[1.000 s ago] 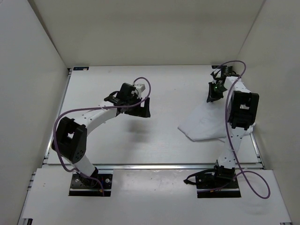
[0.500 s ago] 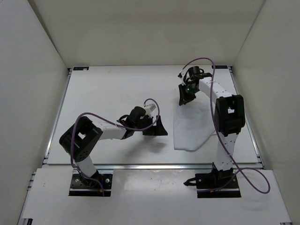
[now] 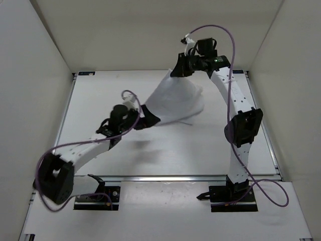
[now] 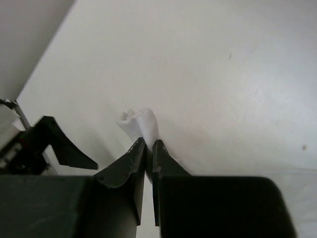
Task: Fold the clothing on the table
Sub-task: Move the skirt to the center of the board
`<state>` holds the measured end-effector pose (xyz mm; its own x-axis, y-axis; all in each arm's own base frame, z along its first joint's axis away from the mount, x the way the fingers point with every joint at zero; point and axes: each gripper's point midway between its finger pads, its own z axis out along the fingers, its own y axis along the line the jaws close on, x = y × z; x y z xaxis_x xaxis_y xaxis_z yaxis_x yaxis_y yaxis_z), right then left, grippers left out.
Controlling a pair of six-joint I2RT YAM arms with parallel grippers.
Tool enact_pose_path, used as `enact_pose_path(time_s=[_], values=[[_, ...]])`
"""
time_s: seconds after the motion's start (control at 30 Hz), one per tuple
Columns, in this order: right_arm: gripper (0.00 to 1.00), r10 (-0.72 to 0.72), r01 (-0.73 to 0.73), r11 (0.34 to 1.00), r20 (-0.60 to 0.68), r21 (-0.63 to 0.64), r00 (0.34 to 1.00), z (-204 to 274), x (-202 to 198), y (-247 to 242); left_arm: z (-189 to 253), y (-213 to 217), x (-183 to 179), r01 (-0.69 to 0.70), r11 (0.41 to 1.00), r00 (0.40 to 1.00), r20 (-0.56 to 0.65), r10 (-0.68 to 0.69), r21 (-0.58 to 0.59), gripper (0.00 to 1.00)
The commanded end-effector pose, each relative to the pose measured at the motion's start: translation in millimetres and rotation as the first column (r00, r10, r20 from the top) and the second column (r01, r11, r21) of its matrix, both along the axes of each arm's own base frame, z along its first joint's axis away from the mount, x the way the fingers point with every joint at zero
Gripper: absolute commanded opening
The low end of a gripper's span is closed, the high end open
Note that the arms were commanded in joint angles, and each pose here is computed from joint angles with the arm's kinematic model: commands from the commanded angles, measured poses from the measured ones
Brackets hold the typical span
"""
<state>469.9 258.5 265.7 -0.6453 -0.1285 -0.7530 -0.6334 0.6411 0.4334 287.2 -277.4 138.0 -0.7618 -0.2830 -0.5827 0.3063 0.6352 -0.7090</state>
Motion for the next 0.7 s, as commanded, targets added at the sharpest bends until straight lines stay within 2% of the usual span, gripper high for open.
enact_pose_path(time_s=[0.0, 0.07, 0.17, 0.27, 0.3, 0.37, 0.4, 0.47, 0.57, 0.67], values=[[0.00, -0.047, -0.011, 0.987, 0.357, 0.157, 0.933, 159.9, -19.2, -11.3, 63.0, 61.3, 16.8, -0.173, 0.985, 0.971, 0.173, 0.167, 0.020, 0.99], [0.00, -0.101, 0.030, 0.986, 0.454, 0.161, 0.885, 201.8, -41.0, -28.5, 89.9, 93.2, 22.5, -0.252, 0.967, 0.941, 0.246, 0.234, 0.043, 0.99], [0.00, -0.160, 0.105, 0.985, 0.499, 0.137, 0.852, 213.6, -66.4, -48.0, 122.7, 121.9, 21.8, -0.321, 0.944, 0.898, 0.342, 0.277, 0.079, 0.98], [0.00, -0.164, 0.129, 0.986, 0.466, 0.106, 0.869, 193.7, -95.2, -55.0, 132.2, 118.1, 12.5, -0.295, 0.949, 0.897, 0.376, 0.234, 0.112, 0.99], [0.01, -0.153, 0.130, 0.988, 0.425, 0.082, 0.892, 173.1, -101.4, -53.5, 136.9, 111.8, 8.2, -0.262, 0.960, 0.899, 0.387, 0.206, 0.097, 0.98], [0.00, -0.124, 0.109, 0.992, 0.426, 0.059, 0.896, 166.2, -138.1, -42.9, 142.2, 98.9, -2.8, -0.196, 0.978, 0.901, 0.407, 0.153, 0.067, 0.99], [0.00, -0.117, 0.110, 0.993, 0.373, 0.040, 0.920, 145.5, -147.2, -40.9, 142.4, 93.2, -7.9, -0.176, 0.983, 0.901, 0.412, 0.140, 0.050, 0.99], [0.00, -0.079, 0.061, 0.996, 0.339, 0.065, 0.938, 137.0, -177.7, -30.1, 138.7, 87.9, -14.4, -0.151, 0.988, 0.900, 0.418, 0.124, 0.031, 0.99], [0.00, -0.075, 0.053, 0.994, 0.241, 0.094, 0.968, 99.6, -181.4, -27.9, 127.9, 81.4, -15.1, -0.112, 0.994, 0.912, 0.399, 0.095, 0.018, 0.98], [0.00, -0.103, 0.094, 0.994, 0.175, 0.064, 0.979, 61.1, -147.7, -35.0, 123.0, 78.0, -8.1, -0.107, 0.994, 0.919, 0.385, 0.085, 0.034, 0.98]])
